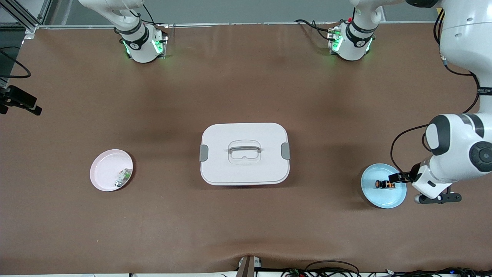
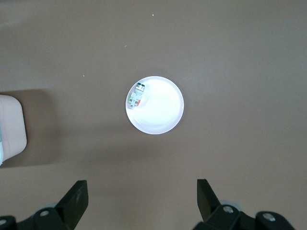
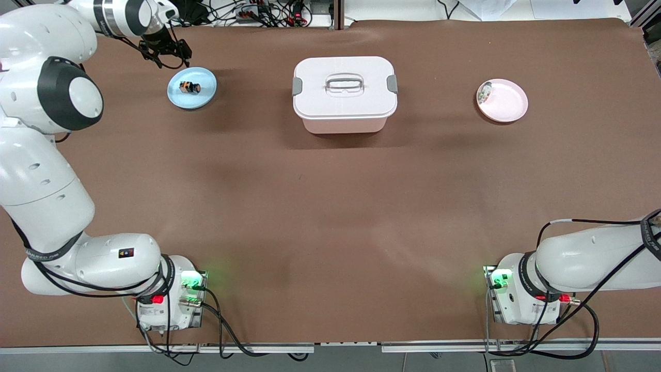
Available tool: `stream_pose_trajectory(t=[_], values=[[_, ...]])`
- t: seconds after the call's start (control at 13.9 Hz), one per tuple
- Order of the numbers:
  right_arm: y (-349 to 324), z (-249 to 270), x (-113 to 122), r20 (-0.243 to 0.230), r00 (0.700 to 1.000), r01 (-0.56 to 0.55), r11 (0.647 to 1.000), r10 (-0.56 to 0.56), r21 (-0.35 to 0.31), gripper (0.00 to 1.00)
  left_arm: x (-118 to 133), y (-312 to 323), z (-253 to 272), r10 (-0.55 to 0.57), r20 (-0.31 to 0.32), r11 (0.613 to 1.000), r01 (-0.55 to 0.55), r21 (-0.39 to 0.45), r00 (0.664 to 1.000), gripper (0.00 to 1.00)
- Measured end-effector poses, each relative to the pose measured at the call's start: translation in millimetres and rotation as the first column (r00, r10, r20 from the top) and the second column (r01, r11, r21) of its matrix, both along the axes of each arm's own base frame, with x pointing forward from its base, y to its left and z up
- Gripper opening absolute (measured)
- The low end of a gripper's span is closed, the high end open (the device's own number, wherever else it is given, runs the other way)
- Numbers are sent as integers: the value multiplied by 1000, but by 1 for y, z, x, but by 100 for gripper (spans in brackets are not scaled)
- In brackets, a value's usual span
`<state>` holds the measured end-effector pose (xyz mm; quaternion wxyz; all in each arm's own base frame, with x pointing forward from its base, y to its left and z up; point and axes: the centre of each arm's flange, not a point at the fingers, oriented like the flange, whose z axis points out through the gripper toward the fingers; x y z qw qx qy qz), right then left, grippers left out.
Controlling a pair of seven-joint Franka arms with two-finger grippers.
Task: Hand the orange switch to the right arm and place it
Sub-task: 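Lower the left gripper onto the orange switch and close it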
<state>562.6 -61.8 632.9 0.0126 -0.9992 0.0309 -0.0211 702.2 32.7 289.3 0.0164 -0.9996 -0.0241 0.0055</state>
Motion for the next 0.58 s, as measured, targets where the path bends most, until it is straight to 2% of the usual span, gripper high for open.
stream_pose_trajectory(t=[0.14,0.29,0.58], values=[[0,0,0,0,1000,0,1000,0,0,100,0,1,-14,-20,-8,1000,20,-3,1000,100],[0,0,0,0,1000,0,1000,0,0,100,0,2,-22,-85,-14,996,85,-7,996,100],[0,0,0,0,1000,0,1000,0,0,100,1,2,-49,-116,-17,993,116,-14,993,100]])
